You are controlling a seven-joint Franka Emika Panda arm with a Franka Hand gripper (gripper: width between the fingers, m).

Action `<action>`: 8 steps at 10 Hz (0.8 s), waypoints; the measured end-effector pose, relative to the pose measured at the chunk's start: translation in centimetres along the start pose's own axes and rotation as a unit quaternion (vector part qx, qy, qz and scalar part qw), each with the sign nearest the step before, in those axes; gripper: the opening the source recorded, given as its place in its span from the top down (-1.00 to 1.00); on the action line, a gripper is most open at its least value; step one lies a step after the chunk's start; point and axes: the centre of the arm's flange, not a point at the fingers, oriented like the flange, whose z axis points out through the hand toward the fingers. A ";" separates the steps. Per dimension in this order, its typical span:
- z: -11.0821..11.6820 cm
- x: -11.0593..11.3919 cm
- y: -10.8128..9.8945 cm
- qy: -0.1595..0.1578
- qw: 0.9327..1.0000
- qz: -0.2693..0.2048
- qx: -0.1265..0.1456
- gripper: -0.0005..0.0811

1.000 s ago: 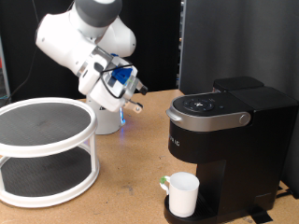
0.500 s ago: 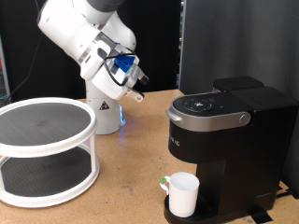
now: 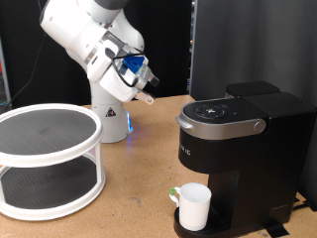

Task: Make a cup of coffee with the keurig machine

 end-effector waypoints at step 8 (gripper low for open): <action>-1.6 0.9 -2.1 0.005 1.000 -0.023 0.015 -0.98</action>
